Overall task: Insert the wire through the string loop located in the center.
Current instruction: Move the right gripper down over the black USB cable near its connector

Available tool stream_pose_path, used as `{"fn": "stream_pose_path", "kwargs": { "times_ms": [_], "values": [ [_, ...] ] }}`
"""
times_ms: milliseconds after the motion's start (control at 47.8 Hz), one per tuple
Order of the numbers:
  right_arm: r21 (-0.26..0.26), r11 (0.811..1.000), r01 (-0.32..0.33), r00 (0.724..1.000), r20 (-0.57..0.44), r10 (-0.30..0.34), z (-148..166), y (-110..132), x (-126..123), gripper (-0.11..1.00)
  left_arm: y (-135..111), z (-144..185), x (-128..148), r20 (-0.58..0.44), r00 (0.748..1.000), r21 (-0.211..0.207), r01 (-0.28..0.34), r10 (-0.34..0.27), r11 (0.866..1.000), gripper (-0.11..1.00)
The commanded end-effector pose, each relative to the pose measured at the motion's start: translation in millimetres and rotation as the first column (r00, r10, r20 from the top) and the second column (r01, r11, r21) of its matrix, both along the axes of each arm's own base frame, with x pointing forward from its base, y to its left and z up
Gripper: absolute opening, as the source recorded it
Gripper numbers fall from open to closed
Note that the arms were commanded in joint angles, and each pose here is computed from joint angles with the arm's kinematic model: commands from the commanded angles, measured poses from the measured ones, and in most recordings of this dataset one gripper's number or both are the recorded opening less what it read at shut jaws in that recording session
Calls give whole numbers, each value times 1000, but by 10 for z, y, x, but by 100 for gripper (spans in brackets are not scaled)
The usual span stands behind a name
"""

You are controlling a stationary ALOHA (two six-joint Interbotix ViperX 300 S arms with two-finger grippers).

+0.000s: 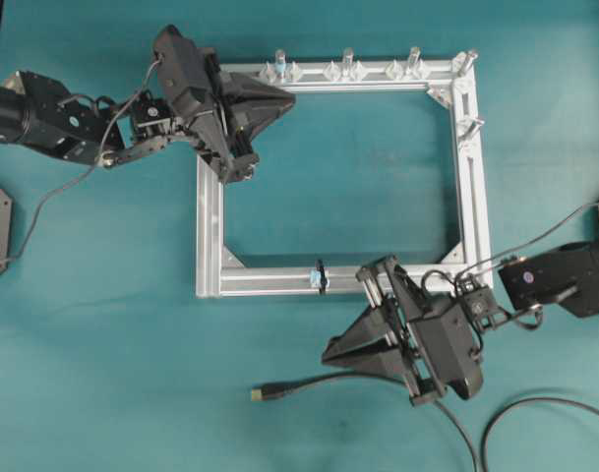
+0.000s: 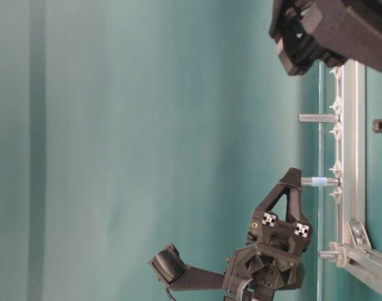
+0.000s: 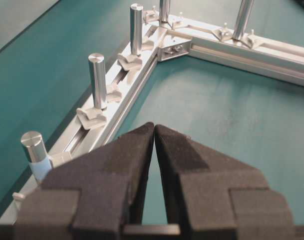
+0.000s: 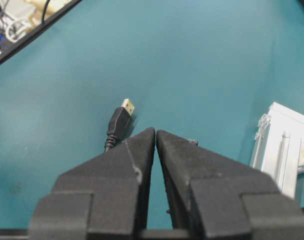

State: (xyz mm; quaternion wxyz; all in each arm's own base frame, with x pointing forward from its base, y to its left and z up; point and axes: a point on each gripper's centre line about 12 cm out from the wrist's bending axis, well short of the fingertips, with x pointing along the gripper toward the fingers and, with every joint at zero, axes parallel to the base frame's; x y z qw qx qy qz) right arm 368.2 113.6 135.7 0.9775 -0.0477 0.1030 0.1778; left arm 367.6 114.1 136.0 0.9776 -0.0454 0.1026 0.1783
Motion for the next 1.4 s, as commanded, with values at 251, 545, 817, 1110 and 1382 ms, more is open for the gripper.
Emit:
{"fn": "stream_pose_path", "kwargs": {
  "times_ms": [251, 545, 817, 1110, 1382],
  "values": [
    [26, 1000, -4, 999, 38, 3, 128, 41, 53, 0, -125, 360, 5, -51, 997, -21, 58, -59, 998, 0],
    [48, 999, 1, 1000, 25, -2, 157, 58, 97, 0, -215, 420, -10, -60, 995, -28, 80, -81, 996, 0],
    [38, 999, -1, 1000, -13, 1, 121, 79, 93, 0, -252, 376, -32, -79, 993, -33, 89, -91, 996, 0],
    [30, 1000, -4, 999, -42, 5, 105, 117, 99, 17, -268, 376, -29, -79, 992, -34, 92, -94, 995, 0],
    [33, 999, 4, 999, -53, -2, 91, 138, 160, 45, -285, 369, -24, -87, 991, -39, 96, -99, 995, 0]
  ]
}}
